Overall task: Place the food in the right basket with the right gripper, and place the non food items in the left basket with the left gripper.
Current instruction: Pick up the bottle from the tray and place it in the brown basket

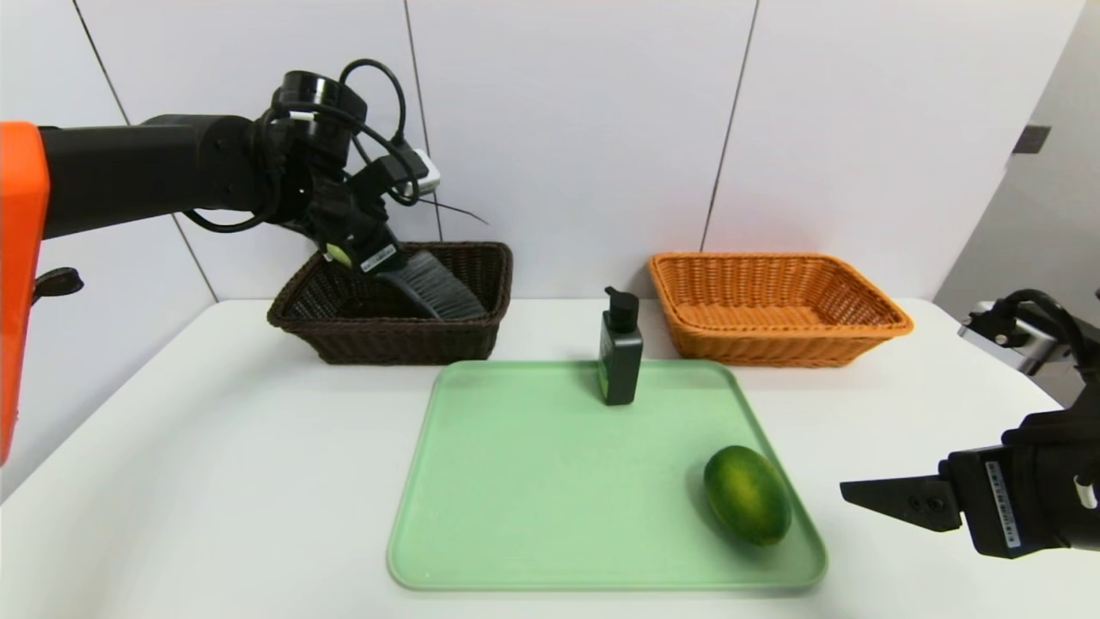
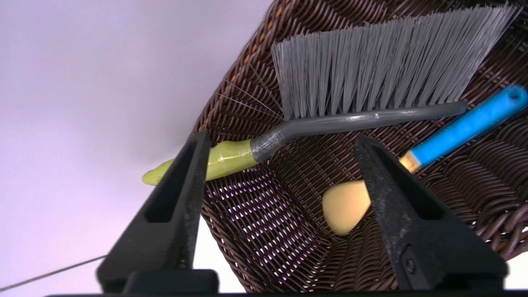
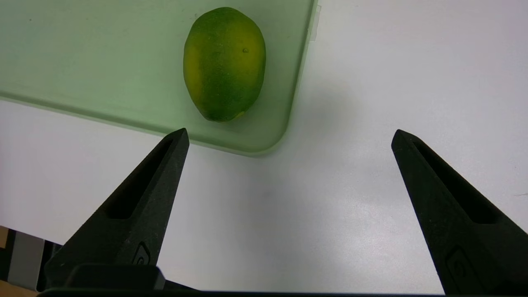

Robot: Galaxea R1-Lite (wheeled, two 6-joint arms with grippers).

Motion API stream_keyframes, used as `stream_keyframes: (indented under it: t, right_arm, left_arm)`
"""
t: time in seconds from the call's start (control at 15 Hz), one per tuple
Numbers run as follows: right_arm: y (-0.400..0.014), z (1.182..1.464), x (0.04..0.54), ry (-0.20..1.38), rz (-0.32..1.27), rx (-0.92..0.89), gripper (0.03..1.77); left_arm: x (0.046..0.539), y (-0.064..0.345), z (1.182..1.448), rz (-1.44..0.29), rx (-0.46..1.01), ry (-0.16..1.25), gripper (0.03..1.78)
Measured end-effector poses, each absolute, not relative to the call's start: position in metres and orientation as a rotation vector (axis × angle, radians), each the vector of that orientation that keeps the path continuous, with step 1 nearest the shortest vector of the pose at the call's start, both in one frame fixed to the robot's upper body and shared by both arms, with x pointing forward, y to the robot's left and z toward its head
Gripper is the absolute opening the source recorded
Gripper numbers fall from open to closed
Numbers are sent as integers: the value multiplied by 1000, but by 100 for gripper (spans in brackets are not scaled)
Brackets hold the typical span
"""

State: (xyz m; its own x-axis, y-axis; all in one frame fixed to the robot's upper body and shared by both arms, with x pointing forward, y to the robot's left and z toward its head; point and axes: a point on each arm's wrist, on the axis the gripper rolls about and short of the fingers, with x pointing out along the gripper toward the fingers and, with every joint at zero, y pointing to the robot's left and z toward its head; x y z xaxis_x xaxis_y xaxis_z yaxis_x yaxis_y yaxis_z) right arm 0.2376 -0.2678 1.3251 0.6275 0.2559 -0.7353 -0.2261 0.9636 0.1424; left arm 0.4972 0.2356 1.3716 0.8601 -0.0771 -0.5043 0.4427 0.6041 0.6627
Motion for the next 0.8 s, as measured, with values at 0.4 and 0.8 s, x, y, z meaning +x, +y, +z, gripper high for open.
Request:
stream_keyframes:
  t: [0.4,0.8]
  right_arm:
    - [-270,1327,234,836,274,47,170]
    - [-271,1329,231,822,275,51,170]
  left_arm:
    - [472,202,1394,-314,600,416,150]
    - [417,134,1402,-262,201,514,161]
